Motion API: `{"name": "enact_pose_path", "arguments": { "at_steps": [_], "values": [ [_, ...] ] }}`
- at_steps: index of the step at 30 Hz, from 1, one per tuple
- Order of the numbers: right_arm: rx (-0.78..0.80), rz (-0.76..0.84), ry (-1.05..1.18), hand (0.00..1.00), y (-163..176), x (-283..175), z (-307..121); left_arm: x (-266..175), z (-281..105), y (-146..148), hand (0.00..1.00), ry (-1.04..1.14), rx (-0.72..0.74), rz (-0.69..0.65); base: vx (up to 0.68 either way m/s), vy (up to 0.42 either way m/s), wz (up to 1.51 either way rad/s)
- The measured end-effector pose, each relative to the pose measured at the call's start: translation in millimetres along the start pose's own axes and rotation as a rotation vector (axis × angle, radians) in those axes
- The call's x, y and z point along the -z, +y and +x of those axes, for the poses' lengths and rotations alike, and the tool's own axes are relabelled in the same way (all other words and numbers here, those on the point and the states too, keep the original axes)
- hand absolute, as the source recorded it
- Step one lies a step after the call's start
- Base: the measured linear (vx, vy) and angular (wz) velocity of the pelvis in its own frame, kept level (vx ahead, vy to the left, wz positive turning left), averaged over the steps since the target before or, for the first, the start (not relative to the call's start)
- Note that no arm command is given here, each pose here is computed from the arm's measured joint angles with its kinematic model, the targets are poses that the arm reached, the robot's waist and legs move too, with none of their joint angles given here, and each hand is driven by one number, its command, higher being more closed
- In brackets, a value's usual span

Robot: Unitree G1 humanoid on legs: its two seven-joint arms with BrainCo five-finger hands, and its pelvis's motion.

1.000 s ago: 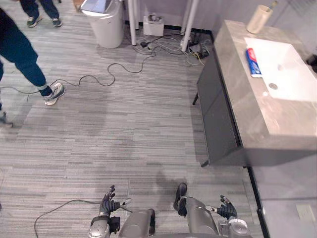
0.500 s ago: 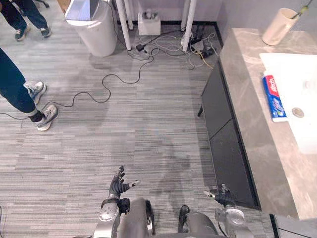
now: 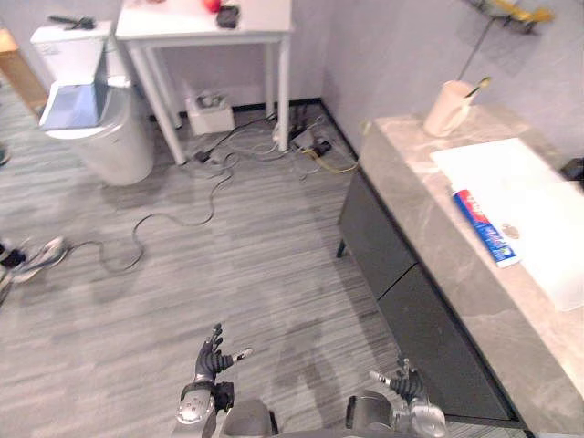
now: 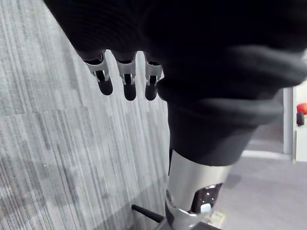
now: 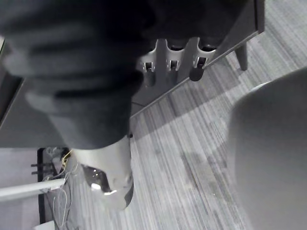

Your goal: Organize washtable

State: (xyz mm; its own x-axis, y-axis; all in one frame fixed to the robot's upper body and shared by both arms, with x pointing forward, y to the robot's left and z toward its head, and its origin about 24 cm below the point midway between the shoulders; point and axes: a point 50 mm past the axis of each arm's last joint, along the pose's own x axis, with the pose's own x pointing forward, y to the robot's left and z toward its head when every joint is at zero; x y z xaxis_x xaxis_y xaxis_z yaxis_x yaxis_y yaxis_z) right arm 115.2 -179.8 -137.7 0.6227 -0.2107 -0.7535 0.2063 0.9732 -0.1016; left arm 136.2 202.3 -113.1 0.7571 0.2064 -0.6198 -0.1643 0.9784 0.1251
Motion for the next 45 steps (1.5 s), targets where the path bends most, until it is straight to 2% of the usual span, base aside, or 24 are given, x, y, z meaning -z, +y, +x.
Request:
{"name": "enact_pose_path", "arguments": {
  "at_steps": [6, 12, 20, 24, 33, 36, 45],
  "values": [
    [0.038, -0.025, -0.011, 0.0, -16, -3, 3, -5, 6, -17, 0.0, -0.002, 0.047, -0.027, 0.35, -0.059, -0.39],
    [0.024, -0.029, -0.024, 0.0, -12, -6, 3, 11, -5, -11, 0.0, 0.039, 0.012, -0.063, 0.24, 0.032, -1.15],
    [0.045, -0.039, -0.03, 0.0, -19, -8, 3, 15, -9, -26, 0.0, 0.052, 0.035, -0.096, 0.21, 0.269, -1.26],
    [-0.007, -0.026, -0.045, 0.0, 0, -11, 2, 13, -7, -15, 0.0, 0.033, 0.021, -0.056, 0.22, 0.316, -0.99],
    [-0.043, -0.086, -0.065, 0.0, 10, -24, 10, 24, -1, -16, 0.0, 0.103, 0.039, 0.004, 0.11, 0.108, -0.94],
    [-0.014, -0.127, -0.025, 0.0, -6, -17, 13, 28, 0, -26, 0.0, 0.127, 0.079, 0.023, 0.07, -0.006, -0.16],
    [0.018, -0.148, 0.055, 0.0, -21, -1, 13, 41, -5, -21, 0.0, 0.182, 0.073, 0.035, -0.02, 0.007, -0.04]
  ]
}}
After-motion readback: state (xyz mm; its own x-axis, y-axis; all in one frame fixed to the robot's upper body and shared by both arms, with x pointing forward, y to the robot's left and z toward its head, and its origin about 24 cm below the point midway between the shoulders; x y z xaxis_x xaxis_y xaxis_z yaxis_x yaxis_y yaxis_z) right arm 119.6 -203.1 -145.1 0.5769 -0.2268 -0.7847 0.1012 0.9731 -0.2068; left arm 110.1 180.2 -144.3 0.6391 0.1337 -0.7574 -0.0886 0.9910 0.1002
